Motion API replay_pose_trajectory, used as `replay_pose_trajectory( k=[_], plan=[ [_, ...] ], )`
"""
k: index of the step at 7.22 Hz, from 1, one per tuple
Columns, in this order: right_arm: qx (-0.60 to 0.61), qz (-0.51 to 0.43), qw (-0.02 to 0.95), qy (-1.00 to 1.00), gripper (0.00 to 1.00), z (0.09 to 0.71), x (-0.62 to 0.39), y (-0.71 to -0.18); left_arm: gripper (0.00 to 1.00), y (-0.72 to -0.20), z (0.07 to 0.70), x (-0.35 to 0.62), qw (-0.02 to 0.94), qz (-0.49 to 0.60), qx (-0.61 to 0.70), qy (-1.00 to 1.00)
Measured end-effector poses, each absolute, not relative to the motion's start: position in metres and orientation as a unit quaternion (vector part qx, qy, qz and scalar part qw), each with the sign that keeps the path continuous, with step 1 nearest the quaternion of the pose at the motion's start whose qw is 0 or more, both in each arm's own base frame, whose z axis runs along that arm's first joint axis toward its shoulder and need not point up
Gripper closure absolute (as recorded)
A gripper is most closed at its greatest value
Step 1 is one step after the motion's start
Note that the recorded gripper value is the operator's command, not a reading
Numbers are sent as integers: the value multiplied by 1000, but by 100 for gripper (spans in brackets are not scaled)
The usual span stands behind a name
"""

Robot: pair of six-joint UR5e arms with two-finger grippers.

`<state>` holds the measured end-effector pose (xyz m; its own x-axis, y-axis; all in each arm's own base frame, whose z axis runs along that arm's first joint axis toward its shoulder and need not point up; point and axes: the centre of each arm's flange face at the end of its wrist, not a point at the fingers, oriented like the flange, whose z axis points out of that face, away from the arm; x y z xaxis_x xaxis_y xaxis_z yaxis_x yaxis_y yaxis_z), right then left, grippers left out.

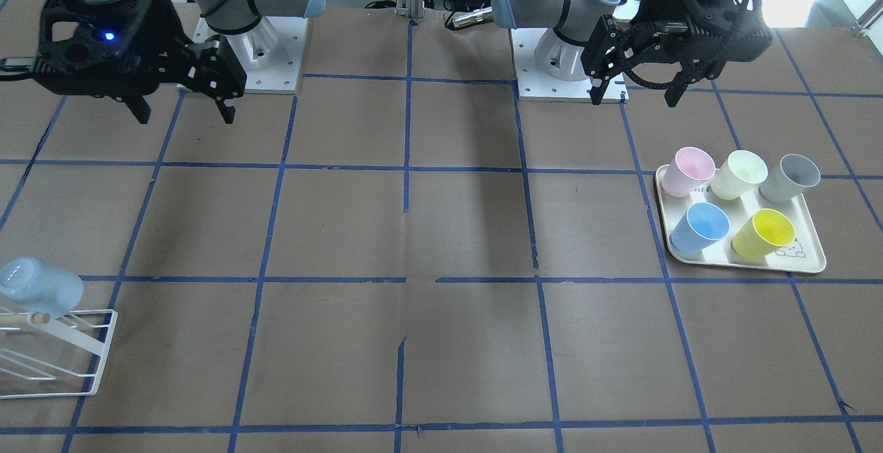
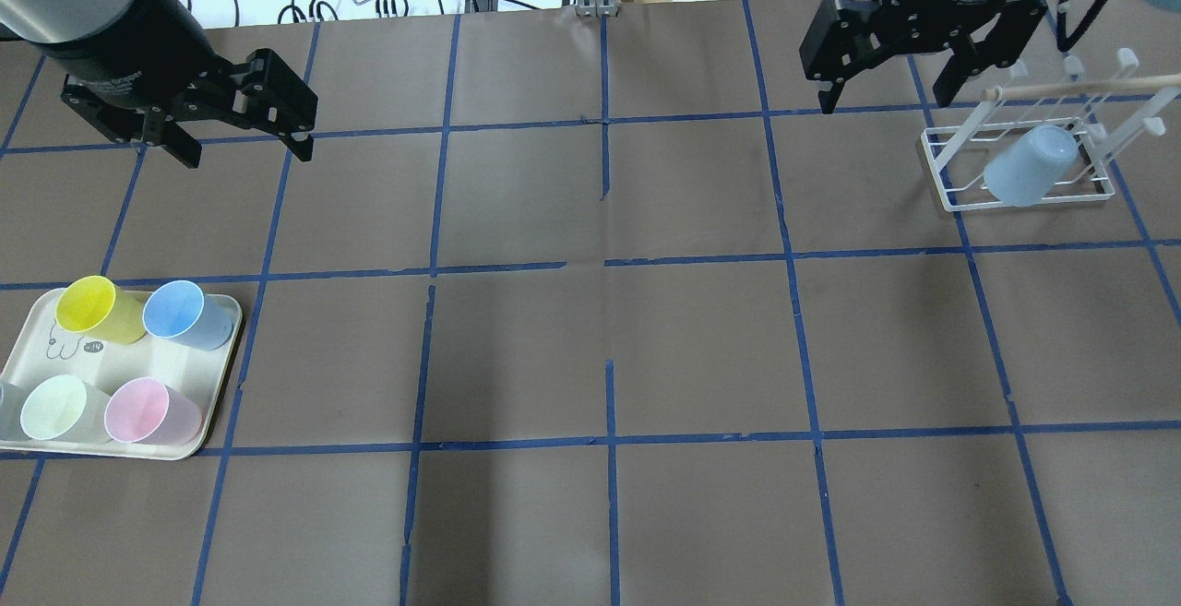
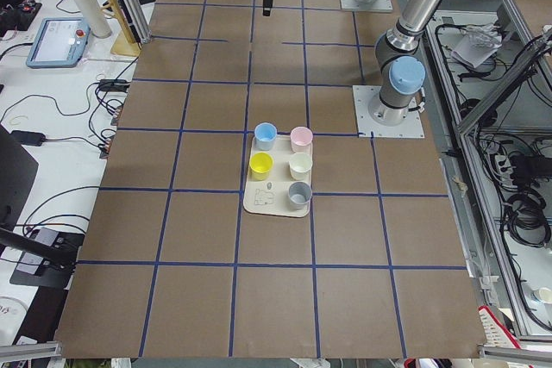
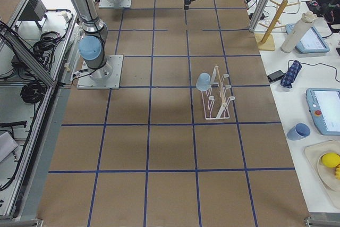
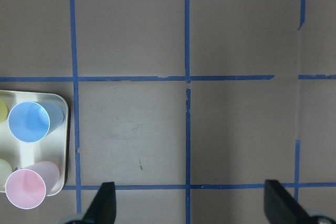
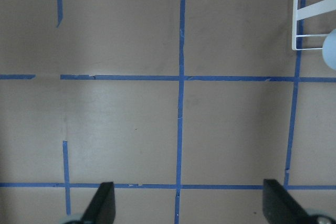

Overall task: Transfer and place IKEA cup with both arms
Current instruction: 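Move the right gripper over the pale blue cup on the wire rack, then lower the right gripper around the pale blue cup on the rack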

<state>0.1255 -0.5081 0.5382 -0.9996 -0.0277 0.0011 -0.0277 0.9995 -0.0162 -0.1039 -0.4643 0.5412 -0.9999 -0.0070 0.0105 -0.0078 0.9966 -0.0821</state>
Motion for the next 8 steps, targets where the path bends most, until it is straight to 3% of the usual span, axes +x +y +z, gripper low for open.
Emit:
replay_pose_trajectory(
  k=[4,8],
  plan=[
    [11,44,10,-999,0,542,5,-532,0,-464,543,-104,5,42,4,-999],
    [22,44,14,-999,0,479,-81,-586,0,-464,541,-104,5,41,4,-999]
  ],
)
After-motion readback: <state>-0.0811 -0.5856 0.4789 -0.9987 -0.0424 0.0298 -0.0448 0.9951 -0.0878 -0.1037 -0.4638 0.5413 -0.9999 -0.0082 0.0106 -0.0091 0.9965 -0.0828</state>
